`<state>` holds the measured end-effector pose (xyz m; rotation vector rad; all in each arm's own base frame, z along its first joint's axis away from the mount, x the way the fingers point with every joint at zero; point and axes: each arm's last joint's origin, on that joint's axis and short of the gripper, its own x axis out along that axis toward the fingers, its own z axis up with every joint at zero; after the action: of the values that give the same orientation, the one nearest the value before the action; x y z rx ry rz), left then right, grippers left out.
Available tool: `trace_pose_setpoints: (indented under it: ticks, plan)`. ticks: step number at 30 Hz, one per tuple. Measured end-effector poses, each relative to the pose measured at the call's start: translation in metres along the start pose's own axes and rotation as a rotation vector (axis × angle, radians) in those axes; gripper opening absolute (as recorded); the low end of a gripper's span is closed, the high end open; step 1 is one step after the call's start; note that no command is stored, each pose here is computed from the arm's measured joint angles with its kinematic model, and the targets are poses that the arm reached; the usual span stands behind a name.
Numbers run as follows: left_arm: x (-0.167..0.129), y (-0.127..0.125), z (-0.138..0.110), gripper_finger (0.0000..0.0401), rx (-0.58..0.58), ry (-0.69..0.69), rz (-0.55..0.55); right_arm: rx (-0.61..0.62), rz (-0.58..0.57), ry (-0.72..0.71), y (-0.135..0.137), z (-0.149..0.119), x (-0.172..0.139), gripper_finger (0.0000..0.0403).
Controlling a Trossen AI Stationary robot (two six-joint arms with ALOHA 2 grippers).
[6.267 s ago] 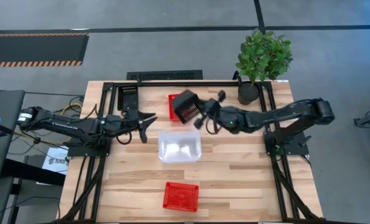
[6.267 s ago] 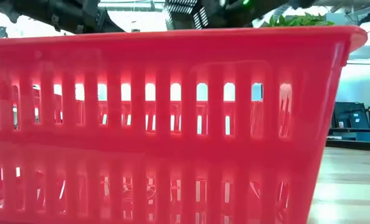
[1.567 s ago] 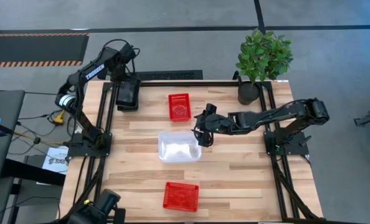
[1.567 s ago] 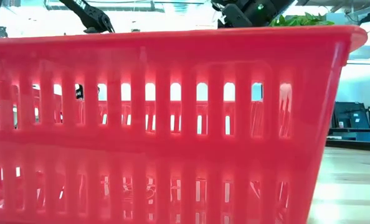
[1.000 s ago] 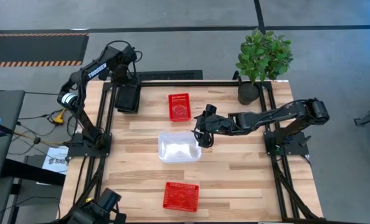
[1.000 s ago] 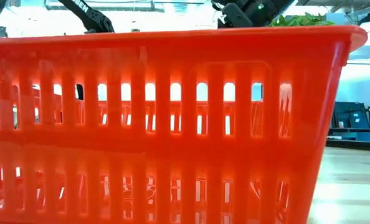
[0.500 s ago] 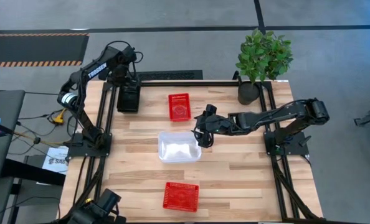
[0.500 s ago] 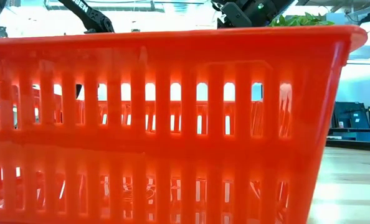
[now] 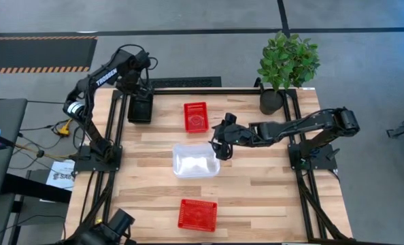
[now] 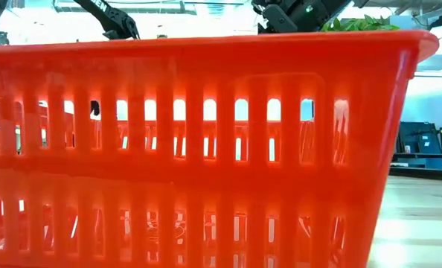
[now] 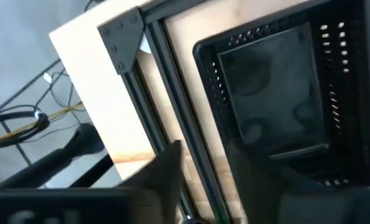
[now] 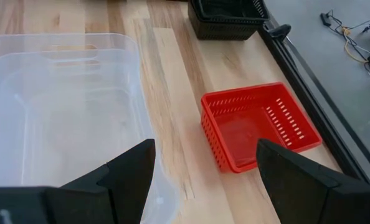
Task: Stack baskets by color
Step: Stack the bottom black bin on top of the top black bins
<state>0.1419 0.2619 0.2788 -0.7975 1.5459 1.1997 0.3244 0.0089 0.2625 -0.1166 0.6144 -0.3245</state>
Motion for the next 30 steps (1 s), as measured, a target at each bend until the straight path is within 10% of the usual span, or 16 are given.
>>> trace_pose_setpoints:
  ticks: [5, 30]
  plan:
    - [0.012, -0.006, -0.001, 0.0014, -0.013, -0.006, 0.052, 0.0, 0.001, -0.001, 0.0, 0.0, 0.0, 0.0302]
    - [0.068, -0.035, -0.015, 0.0, 0.033, -0.03, 0.184, 0.022, 0.01, -0.003, 0.003, 0.0, -0.001, 0.0301]
